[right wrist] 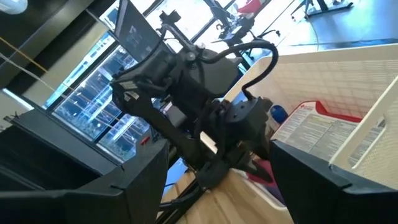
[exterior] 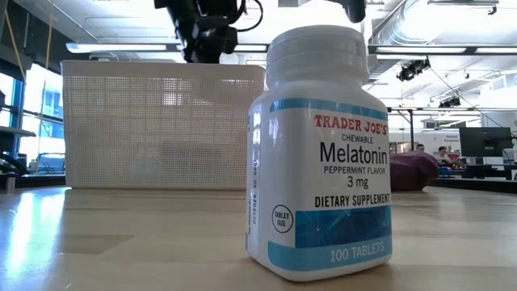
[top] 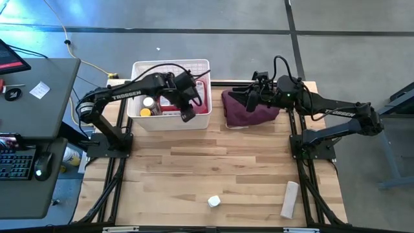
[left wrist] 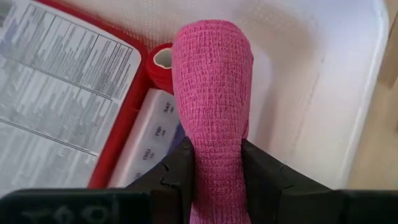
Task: Pick & place medical supplies in basket/bin
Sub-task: Put the pink bandage into the white bin
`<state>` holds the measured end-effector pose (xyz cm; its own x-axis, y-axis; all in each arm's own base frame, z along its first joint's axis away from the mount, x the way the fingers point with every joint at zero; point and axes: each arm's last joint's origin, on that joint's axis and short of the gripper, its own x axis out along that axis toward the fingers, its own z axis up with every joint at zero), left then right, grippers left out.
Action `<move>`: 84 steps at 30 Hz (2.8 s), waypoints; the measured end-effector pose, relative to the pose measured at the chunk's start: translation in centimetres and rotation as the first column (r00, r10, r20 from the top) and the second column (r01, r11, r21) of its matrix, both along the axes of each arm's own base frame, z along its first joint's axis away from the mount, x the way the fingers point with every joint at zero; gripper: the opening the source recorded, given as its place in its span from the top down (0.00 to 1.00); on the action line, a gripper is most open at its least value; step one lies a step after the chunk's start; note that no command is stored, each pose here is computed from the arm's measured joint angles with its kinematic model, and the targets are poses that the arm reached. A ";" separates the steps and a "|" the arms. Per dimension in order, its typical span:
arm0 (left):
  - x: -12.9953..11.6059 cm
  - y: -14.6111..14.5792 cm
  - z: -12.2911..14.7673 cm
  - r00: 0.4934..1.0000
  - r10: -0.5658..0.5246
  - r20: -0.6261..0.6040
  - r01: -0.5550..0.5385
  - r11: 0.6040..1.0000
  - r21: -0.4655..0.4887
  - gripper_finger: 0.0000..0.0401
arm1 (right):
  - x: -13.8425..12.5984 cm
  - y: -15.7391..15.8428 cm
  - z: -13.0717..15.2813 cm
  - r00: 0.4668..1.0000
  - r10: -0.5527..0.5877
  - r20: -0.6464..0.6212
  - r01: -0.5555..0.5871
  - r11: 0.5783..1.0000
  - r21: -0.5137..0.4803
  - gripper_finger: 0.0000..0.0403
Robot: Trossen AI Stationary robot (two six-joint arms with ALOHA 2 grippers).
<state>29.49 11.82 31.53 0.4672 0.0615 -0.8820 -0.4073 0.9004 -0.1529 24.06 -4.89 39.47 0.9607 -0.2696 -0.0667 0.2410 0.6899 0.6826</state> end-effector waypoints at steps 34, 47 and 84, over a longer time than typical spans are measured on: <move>0.4 4.1 -3.9 0.996 0.002 -0.093 -0.015 0.989 -0.144 0.49 | 0.0 0.1 0.0 1.000 0.022 0.005 -0.022 1.000 0.017 0.34; 0.6 4.0 -3.3 0.993 0.020 -0.113 -0.038 0.985 -0.166 0.10 | 0.0 0.1 0.0 0.999 0.034 0.002 -0.034 0.999 0.021 0.34; 1.8 7.6 -1.8 0.967 0.158 -0.198 -0.096 0.952 0.290 0.34 | -4.6 5.6 -4.1 0.846 0.251 -0.471 -0.051 0.917 0.396 0.34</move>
